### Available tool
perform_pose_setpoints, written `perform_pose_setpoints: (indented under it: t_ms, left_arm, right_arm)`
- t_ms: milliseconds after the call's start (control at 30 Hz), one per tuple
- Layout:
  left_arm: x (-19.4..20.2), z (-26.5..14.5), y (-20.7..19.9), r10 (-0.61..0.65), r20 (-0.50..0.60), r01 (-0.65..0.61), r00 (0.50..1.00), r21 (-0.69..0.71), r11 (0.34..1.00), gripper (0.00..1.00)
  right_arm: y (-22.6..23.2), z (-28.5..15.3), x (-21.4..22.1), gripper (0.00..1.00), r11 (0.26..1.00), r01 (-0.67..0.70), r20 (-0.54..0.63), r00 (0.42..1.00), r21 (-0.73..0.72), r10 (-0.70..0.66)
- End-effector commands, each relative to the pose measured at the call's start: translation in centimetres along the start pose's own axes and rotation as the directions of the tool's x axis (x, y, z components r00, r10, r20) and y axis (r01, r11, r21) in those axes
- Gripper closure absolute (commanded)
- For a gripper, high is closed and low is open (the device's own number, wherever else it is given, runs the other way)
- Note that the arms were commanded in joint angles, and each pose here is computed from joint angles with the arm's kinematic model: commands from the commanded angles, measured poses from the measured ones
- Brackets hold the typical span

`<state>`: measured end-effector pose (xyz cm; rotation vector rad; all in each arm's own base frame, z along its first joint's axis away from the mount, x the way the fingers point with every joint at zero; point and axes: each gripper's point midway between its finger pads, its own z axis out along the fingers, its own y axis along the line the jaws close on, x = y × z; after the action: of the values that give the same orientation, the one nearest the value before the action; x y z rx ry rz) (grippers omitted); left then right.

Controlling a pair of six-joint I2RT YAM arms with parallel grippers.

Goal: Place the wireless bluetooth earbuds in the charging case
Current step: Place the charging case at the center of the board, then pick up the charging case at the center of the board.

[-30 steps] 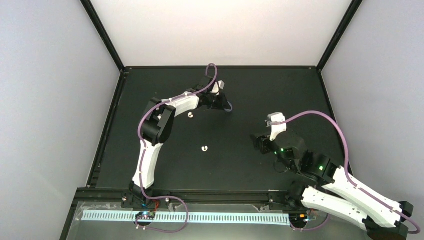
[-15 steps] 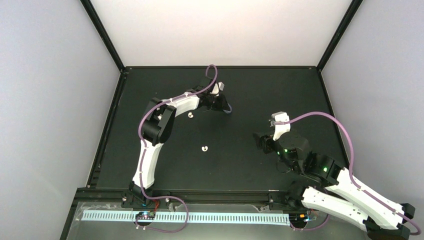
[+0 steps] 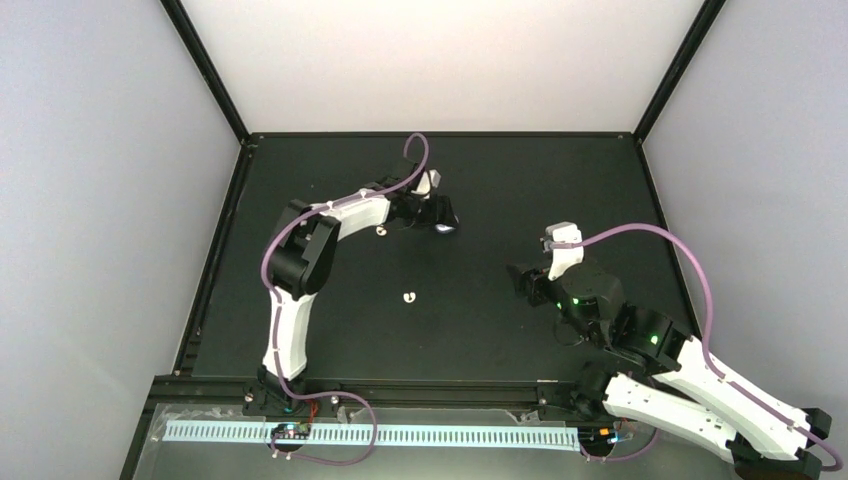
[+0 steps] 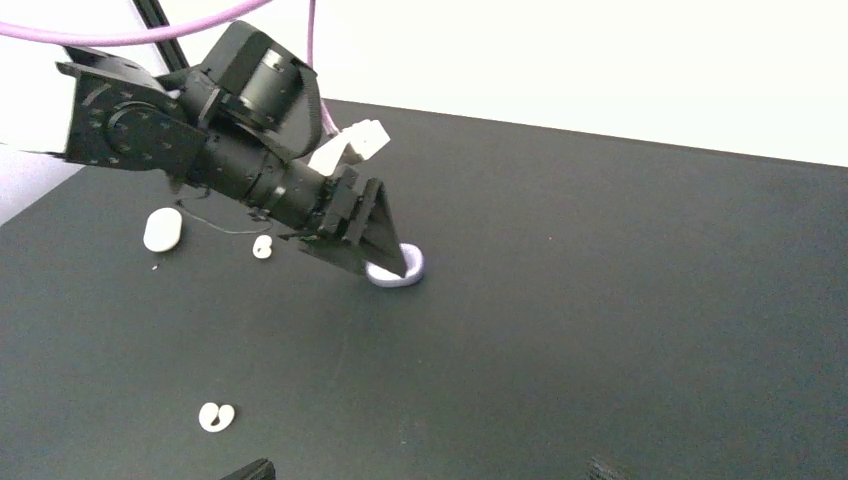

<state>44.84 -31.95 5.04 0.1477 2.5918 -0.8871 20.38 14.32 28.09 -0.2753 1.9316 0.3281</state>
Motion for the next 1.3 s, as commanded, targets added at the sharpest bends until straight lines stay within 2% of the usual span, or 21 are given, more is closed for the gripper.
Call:
perform_pose_setpoints:
  t_ms: [0, 33, 167, 233, 333, 400, 467, 567, 667, 767, 967, 1100, 1267]
  left_arm:
    - [-2.3, -6.2, -0.9, 0.049, 0.101, -0.044, 0.994, -0.052, 0.998, 0.08]
    - [-2.6, -7.6, -0.9, 0.054, 0.122, -0.046, 0.991, -0.064, 0.997, 0.02]
    - [-3.1, -12.9, 0.2, 0.052, 0.197, -0.027, 0.979, -0.129, 0.991, 0.01]
    - [-3.1, -16.0, 2.4, 0.049, 0.244, 0.014, 0.969, -0.250, 0.968, 0.01]
    - [-1.9, -20.2, 6.9, -0.016, 0.292, 0.135, 0.956, -0.393, 0.909, 0.01]
    - [0.2, -22.1, 11.0, -0.114, 0.329, 0.262, 0.937, -0.449, 0.854, 0.01]
    - [1.6, -23.2, 13.7, -0.200, 0.344, 0.342, 0.917, -0.423, 0.839, 0.01]
    - [3.7, -23.8, 17.1, -0.338, 0.349, 0.459, 0.874, -0.361, 0.812, 0.01]
    - [4.8, -22.8, 19.0, -0.413, 0.290, 0.496, 0.863, -0.340, 0.799, 0.01]
    - [4.8, -22.0, 20.1, -0.434, 0.276, 0.511, 0.858, -0.364, 0.779, 0.01]
    - [2.9, -22.1, 22.0, -0.445, 0.338, 0.555, 0.830, -0.413, 0.722, 0.01]
    - [2.0, -21.6, 23.0, -0.446, 0.339, 0.558, 0.829, -0.446, 0.700, 0.02]
    - [1.9, -20.8, 24.2, -0.450, 0.320, 0.552, 0.834, -0.491, 0.674, 0.09]
  right_arm:
    - [-0.2, -0.6, -1.7, 0.20, 1.000, -0.017, 0.045, 0.999, 0.006, 0.017]
    - [-0.1, -0.6, -1.8, 0.20, 1.000, -0.017, 0.049, 0.999, 0.004, 0.016]
    - [0.9, 0.0, -2.0, 0.19, 0.999, -0.009, 0.049, 0.999, -0.033, 0.011]
    - [1.7, 0.4, -1.9, 0.17, 0.998, -0.017, 0.042, 0.999, -0.061, 0.020]
    - [2.1, 1.1, -1.7, 0.16, 0.996, -0.062, 0.043, 0.997, -0.064, 0.064]
    - [2.4, 1.5, -1.6, 0.16, 0.994, -0.080, 0.044, 0.996, -0.075, 0.084]
    - [2.8, 1.7, -1.4, 0.16, 0.992, -0.086, 0.043, 0.995, -0.090, 0.090]
    - [3.2, 2.0, -1.2, 0.16, 0.992, -0.071, 0.030, 0.997, -0.103, 0.075]
    - [3.5, 2.3, -0.8, 0.16, 0.993, -0.058, 0.008, 0.998, -0.104, 0.059]
    - [3.7, 2.4, -0.6, 0.16, 0.992, -0.056, -0.008, 0.998, -0.110, 0.056]
    - [3.4, 2.1, -0.8, 0.16, 0.993, -0.061, -0.004, 0.998, -0.104, 0.061]
    - [3.1, 2.0, -0.8, 0.16, 0.994, -0.057, -0.002, 0.998, -0.092, 0.057]
    - [2.9, 2.0, -0.7, 0.16, 0.995, -0.049, -0.002, 0.999, -0.083, 0.049]
